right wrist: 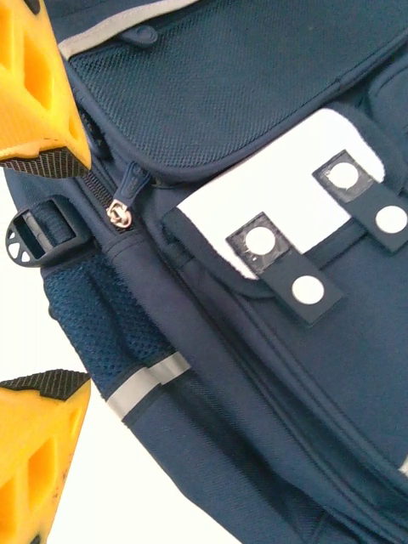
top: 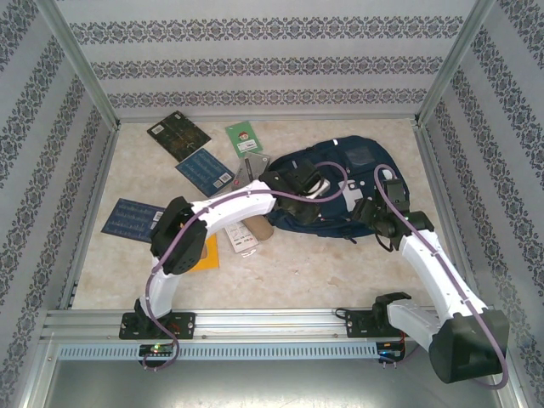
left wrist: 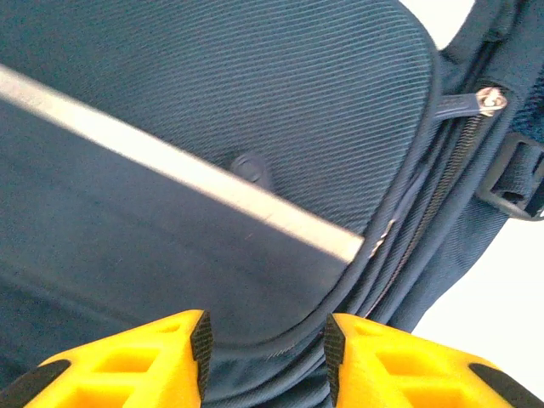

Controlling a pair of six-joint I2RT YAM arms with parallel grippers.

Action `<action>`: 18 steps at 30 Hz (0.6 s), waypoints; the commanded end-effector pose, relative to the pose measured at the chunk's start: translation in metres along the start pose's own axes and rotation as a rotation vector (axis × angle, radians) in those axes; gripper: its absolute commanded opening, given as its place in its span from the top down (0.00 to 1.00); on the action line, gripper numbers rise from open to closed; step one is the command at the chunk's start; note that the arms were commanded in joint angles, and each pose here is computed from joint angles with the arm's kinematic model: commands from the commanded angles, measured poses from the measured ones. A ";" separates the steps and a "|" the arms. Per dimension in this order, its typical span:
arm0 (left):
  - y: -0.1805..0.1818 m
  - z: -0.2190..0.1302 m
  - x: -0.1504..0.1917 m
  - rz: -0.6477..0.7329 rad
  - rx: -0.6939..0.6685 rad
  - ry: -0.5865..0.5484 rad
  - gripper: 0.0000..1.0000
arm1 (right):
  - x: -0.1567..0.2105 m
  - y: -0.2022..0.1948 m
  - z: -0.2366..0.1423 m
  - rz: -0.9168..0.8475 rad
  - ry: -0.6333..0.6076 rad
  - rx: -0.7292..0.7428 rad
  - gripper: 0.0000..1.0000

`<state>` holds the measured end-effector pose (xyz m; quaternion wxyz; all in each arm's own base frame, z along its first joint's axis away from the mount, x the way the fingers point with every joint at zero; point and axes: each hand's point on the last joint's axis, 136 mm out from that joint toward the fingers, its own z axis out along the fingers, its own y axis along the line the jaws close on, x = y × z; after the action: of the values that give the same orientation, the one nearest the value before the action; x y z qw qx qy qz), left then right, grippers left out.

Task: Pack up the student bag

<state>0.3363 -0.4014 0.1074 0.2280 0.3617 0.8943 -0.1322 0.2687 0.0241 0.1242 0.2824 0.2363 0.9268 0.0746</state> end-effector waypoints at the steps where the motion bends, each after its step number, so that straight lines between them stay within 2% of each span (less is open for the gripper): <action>1: -0.010 0.007 -0.016 0.128 -0.024 -0.035 0.57 | 0.012 -0.006 0.000 0.039 0.034 -0.003 0.37; 10: -0.037 0.033 -0.037 0.211 -0.002 -0.051 0.55 | 0.024 -0.019 0.005 0.113 0.062 0.010 0.37; 15: -0.044 0.057 -0.032 0.259 -0.004 -0.019 0.55 | 0.027 -0.021 0.005 0.134 0.070 0.006 0.38; 18: -0.041 0.070 -0.028 0.303 -0.051 0.000 0.55 | 0.028 -0.022 0.004 0.138 0.072 0.004 0.38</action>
<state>0.3516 -0.4712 0.0762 0.2573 0.4550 0.8460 -0.1054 0.2484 0.0187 0.1044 0.2516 0.2866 0.9194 0.0966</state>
